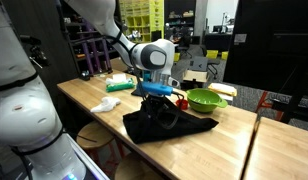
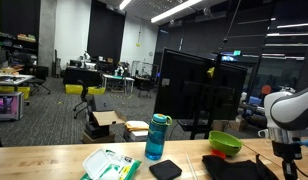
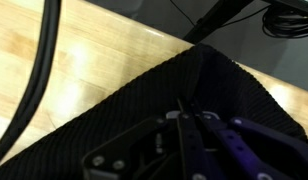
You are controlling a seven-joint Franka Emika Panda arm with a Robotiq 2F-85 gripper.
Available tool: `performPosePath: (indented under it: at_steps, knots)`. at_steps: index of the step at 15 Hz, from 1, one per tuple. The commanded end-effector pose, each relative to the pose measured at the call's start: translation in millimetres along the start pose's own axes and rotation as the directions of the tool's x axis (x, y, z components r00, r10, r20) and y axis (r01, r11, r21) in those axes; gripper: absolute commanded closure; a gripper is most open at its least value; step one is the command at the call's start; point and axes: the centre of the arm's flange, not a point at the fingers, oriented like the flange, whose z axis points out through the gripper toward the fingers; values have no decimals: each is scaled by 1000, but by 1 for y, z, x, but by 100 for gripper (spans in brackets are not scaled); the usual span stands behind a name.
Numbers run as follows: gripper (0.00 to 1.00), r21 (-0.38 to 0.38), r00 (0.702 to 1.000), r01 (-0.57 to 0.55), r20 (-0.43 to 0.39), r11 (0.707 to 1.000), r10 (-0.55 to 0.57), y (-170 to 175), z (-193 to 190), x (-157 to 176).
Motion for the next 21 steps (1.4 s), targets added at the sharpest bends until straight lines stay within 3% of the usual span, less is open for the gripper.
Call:
performPosePath:
  at_steps: [1, 13, 21]
  knots:
    - [99, -35, 997, 69, -26, 997, -70, -34, -12, -7]
    - [99, -80, 971, 241, 13, 967, -240, -106, -7, 10]
    - [99, -137, 958, 276, -37, 951, -283, -129, -37, 15]
